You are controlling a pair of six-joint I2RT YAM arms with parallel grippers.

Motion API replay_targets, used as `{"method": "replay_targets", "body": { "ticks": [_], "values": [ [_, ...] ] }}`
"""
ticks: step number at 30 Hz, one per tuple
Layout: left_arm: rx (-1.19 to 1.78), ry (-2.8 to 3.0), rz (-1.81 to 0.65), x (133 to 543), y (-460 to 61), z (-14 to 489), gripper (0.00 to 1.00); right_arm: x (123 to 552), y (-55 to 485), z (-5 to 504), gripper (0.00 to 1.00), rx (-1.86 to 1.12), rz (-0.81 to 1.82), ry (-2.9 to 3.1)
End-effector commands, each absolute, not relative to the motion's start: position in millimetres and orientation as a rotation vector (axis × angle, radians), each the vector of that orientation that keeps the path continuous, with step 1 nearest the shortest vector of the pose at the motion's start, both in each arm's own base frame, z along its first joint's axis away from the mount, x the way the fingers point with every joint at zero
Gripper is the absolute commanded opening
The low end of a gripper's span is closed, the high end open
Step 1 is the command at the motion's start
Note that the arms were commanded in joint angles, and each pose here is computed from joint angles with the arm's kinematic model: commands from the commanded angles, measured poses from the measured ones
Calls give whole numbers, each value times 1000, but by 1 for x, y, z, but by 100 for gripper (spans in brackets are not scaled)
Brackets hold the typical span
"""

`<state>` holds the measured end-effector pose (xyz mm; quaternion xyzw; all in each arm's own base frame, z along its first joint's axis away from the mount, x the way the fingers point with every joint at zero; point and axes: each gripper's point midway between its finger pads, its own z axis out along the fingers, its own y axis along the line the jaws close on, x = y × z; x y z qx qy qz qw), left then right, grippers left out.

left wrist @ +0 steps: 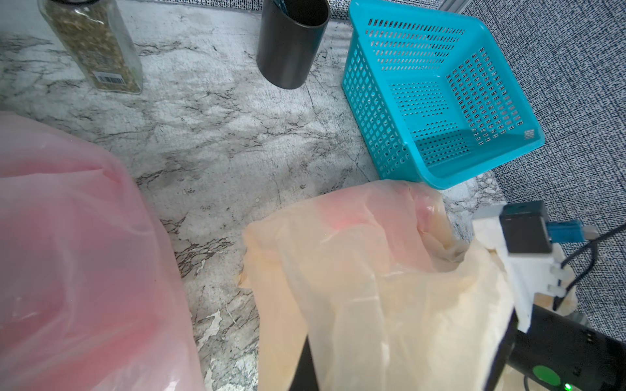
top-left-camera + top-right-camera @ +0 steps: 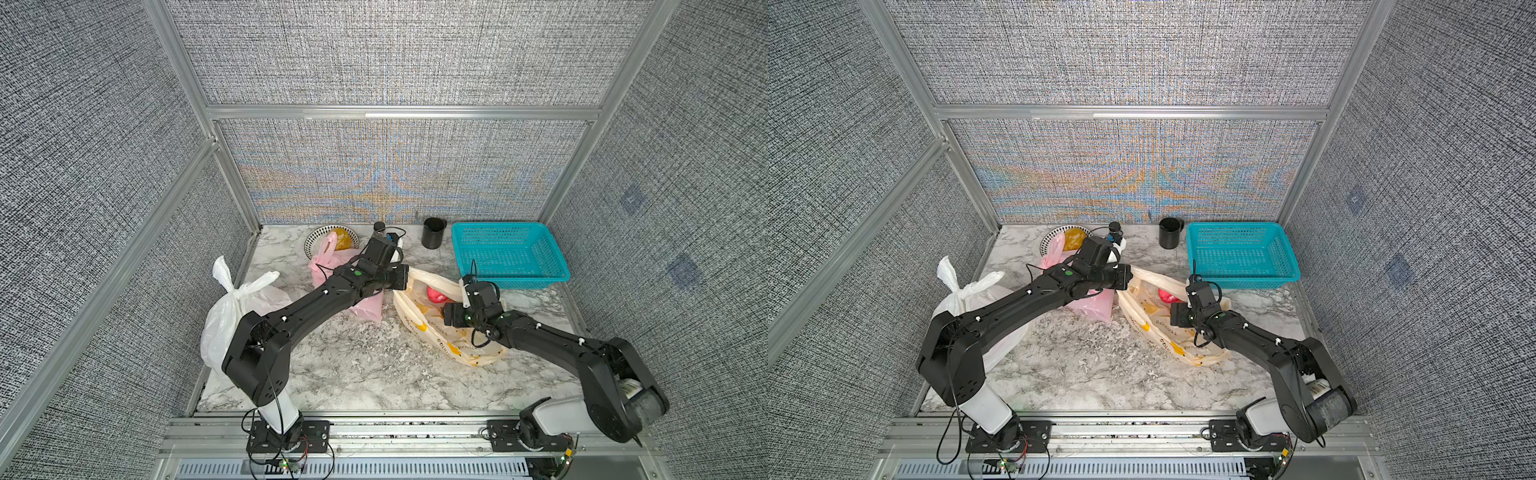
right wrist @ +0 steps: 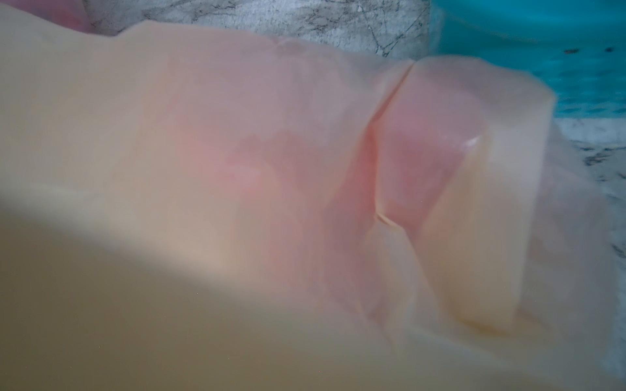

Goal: Untie the knot of a plastic bag & take out the apple
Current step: Pick up the apple from the plastic bag.

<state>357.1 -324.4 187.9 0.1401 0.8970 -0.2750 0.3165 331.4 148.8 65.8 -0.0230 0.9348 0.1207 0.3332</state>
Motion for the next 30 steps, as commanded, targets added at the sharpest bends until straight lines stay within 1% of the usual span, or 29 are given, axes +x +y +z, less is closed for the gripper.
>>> {"method": "replay_targets", "body": {
  "ticks": [1,6,9,13,16,20,30],
  "values": [
    [377,2344,-743,358,-328,191,0,339,155,69,89,-73,344,2405],
    [374,2349,-746,358,-328,189,0,340,157,64,86,-81,355,2404],
    [378,2352,-746,357,-329,189,0,340,160,63,79,-94,371,2407],
    [375,2355,-739,358,-328,187,0,337,162,67,64,-108,387,2404],
    [375,2355,-736,358,-327,187,0,333,162,74,59,-125,398,2398],
    [376,2358,-731,358,-327,186,0,330,166,93,55,-160,438,2378],
    [374,2364,-721,360,-327,184,0,310,179,114,54,-238,558,2383]
  ]
}}
